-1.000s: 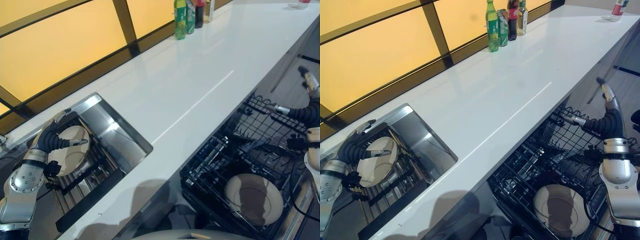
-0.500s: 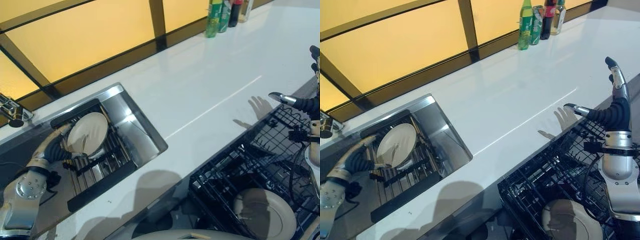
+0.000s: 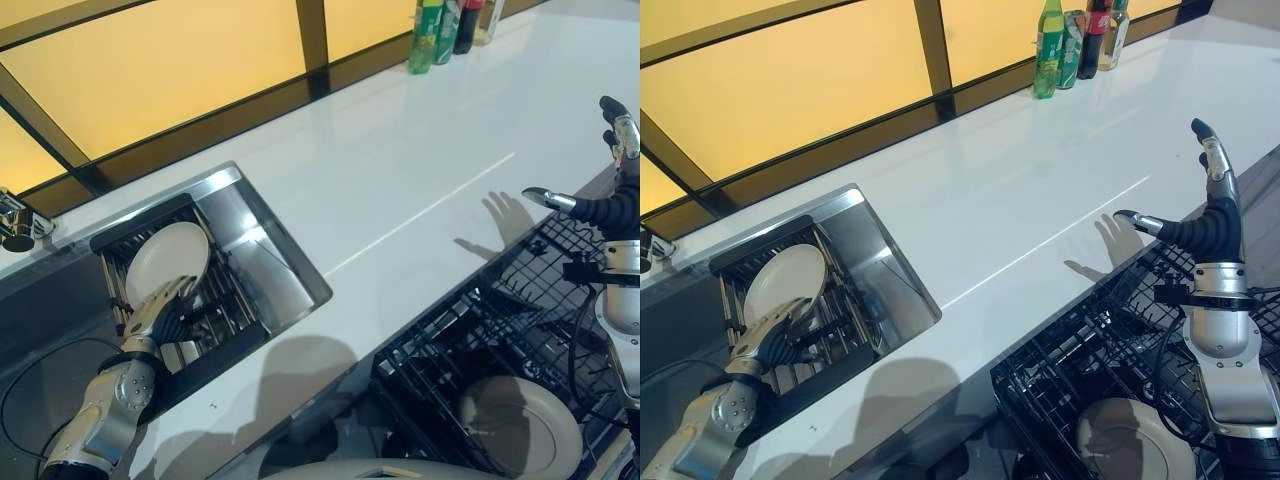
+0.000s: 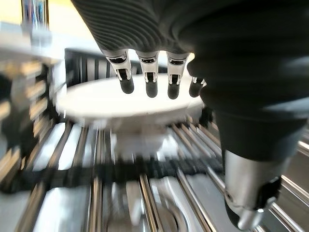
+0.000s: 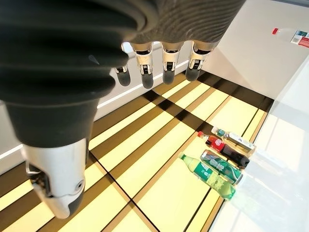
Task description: Pick up plates and place into dishwasher.
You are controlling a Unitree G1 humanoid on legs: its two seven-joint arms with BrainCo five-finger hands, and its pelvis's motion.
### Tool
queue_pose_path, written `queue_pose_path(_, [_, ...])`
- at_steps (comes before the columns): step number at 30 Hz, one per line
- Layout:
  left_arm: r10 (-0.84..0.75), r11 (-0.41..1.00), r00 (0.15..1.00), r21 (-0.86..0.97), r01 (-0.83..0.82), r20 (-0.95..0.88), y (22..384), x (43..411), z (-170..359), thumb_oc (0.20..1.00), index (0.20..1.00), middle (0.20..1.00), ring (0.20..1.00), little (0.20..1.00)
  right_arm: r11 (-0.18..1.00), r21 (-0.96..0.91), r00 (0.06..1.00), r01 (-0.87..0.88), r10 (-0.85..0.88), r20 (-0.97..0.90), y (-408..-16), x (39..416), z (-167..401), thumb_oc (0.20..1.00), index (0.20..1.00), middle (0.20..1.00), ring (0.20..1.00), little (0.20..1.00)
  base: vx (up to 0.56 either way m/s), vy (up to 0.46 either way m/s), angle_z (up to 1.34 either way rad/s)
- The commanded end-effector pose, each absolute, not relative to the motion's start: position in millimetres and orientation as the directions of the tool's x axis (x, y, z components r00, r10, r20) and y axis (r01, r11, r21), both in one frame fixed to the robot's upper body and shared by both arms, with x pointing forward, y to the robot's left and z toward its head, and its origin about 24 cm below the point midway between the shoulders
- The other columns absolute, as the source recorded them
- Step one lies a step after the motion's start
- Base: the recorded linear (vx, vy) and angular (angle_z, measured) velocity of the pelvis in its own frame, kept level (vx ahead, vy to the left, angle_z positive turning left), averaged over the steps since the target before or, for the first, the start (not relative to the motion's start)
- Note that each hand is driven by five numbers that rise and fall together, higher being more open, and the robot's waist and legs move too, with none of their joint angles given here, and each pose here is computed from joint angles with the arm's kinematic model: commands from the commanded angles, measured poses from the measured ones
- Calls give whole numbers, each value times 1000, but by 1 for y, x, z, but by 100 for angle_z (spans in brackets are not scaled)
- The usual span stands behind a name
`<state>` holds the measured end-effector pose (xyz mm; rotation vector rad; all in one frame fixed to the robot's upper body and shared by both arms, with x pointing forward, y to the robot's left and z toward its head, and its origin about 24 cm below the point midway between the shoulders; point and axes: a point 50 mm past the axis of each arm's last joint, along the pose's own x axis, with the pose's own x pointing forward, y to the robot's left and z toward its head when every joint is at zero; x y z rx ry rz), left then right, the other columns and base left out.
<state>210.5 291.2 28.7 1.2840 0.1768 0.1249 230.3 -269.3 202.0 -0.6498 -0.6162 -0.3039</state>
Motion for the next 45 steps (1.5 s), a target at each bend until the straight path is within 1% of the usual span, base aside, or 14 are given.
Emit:
queue_pose_path(1, [244, 175, 970, 983, -58, 14, 291, 198, 6, 1000, 1000, 1000, 1000, 1000, 801, -406, 700, 440, -23, 714, -253, 223, 218, 1000, 1000, 1000, 1000, 1000, 93, 11, -2])
queue_pose_path(6, [378, 123, 924, 987, -106, 52, 305, 186, -11, 1000, 1000, 1000, 1000, 1000, 799, -415, 711, 436, -23, 703, -253, 224, 214, 1000, 1000, 1000, 1000, 1000, 86, 23, -15])
queue_pose_path(10, [457, 103, 883, 979, -176, 111, 317, 181, -7, 1000, 1000, 1000, 1000, 1000, 796, -419, 717, 438, -28, 697, -256, 221, 213, 1000, 1000, 1000, 1000, 1000, 50, 31, 0])
queue_pose_path(13, [478, 102, 870, 976, -194, 123, 321, 177, -7, 1000, 1000, 1000, 1000, 1000, 798, -418, 719, 434, -27, 694, -256, 219, 212, 1000, 1000, 1000, 1000, 1000, 61, 28, 0])
queue_pose_path(17, [465, 119, 880, 979, -166, 93, 318, 176, -10, 1000, 1000, 1000, 1000, 1000, 800, -421, 727, 428, -28, 686, -257, 218, 211, 1000, 1000, 1000, 1000, 1000, 72, 23, -4])
queue_pose_path(22, [490, 208, 871, 967, -145, 25, 310, 173, -22, 1000, 1000, 1000, 1000, 1000, 792, -434, 737, 430, -31, 675, -254, 222, 210, 1000, 1000, 1000, 1000, 1000, 57, 35, 2])
queue_pose_path(29, [477, 203, 878, 968, -149, 35, 306, 173, -24, 1000, 1000, 1000, 1000, 1000, 791, -437, 743, 428, -32, 669, -254, 219, 208, 1000, 1000, 1000, 1000, 1000, 31, 20, 0])
queue_pose_path(36, [490, 214, 871, 964, -157, 33, 297, 183, -32, 1000, 1000, 1000, 1000, 1000, 803, -417, 731, 426, -34, 682, -247, 223, 205, 1000, 1000, 1000, 1000, 1000, -4, 1, 0])
queue_pose_path(40, [407, 274, 913, 957, -99, -22, 283, 196, -34, 1000, 1000, 1000, 1000, 1000, 813, -399, 725, 425, -41, 688, -244, 224, 204, 1000, 1000, 1000, 1000, 1000, -5, -7, 1])
queue_pose_path(42, [337, 304, 940, 951, -53, -55, 270, 203, -33, 1000, 1000, 1000, 1000, 1000, 819, -385, 721, 426, -51, 691, -243, 223, 203, 1000, 1000, 1000, 1000, 1000, -22, -47, 6])
queue_pose_path(45, [273, 339, 958, 941, -13, -85, 254, 206, -35, 1000, 1000, 1000, 1000, 1000, 825, -369, 718, 428, -62, 694, -242, 222, 203, 1000, 1000, 1000, 1000, 1000, -7, -27, 7])
